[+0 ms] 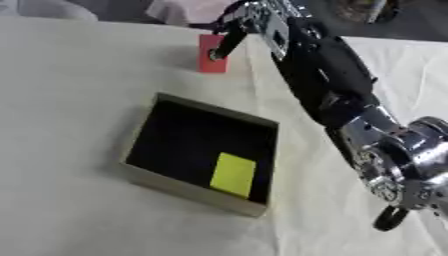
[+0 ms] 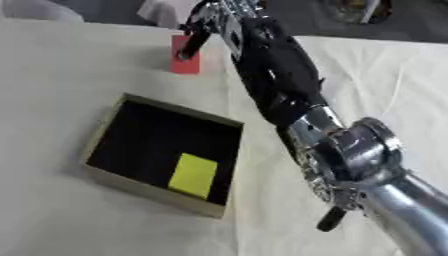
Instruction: Pick up objects on the table and place them in the box.
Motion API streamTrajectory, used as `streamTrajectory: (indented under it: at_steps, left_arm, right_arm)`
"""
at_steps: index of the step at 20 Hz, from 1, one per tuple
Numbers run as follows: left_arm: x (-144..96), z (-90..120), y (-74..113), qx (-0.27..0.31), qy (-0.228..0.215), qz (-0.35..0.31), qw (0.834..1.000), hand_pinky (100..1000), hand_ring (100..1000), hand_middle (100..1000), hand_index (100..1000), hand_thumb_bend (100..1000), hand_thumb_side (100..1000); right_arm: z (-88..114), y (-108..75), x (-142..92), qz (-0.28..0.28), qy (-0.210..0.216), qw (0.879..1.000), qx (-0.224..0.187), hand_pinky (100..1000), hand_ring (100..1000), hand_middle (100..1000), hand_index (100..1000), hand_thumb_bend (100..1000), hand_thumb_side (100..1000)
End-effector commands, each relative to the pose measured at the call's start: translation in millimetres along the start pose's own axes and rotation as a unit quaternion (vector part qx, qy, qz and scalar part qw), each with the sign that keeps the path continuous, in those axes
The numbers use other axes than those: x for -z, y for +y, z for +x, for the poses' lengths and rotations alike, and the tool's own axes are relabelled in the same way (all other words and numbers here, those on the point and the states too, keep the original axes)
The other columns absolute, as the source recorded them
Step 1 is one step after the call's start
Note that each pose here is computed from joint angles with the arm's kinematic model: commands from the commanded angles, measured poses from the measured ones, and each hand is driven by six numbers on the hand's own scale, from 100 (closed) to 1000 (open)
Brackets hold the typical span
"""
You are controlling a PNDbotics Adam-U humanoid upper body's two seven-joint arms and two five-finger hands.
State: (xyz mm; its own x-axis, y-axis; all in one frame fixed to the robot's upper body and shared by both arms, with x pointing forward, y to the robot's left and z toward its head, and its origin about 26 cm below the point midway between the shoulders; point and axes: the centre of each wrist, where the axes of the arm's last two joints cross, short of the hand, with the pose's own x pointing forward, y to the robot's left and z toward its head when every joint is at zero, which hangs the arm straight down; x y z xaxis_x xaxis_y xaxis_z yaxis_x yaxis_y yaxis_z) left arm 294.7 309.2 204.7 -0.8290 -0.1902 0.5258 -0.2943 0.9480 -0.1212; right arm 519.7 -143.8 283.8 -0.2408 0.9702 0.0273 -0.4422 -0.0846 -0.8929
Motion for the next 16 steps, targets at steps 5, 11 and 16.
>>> streamTrajectory:
  at_steps: [5,11,16]
  left_arm:
    - [5.7,6.6,-2.2,-0.006,-0.014,-0.004,1.000,658,748,698,781,308,642]
    - [5.7,6.5,-3.2,-0.008,-0.015,-0.003,1.000,657,748,697,780,304,646]
    - [5.9,6.6,-3.4,-0.009,-0.015,-0.003,1.000,657,748,697,779,304,646]
  right_arm:
    - [-1.9,-14.0,-7.9,-0.015,0.041,0.999,-0.016,1000,1000,1000,1000,300,472]
    - [3.2,-11.1,-6.0,-0.026,0.043,0.998,-0.031,1000,1000,996,1000,296,494]
    - [5.9,-8.2,-4.3,-0.040,0.040,0.998,-0.038,1000,1000,925,1000,285,506]
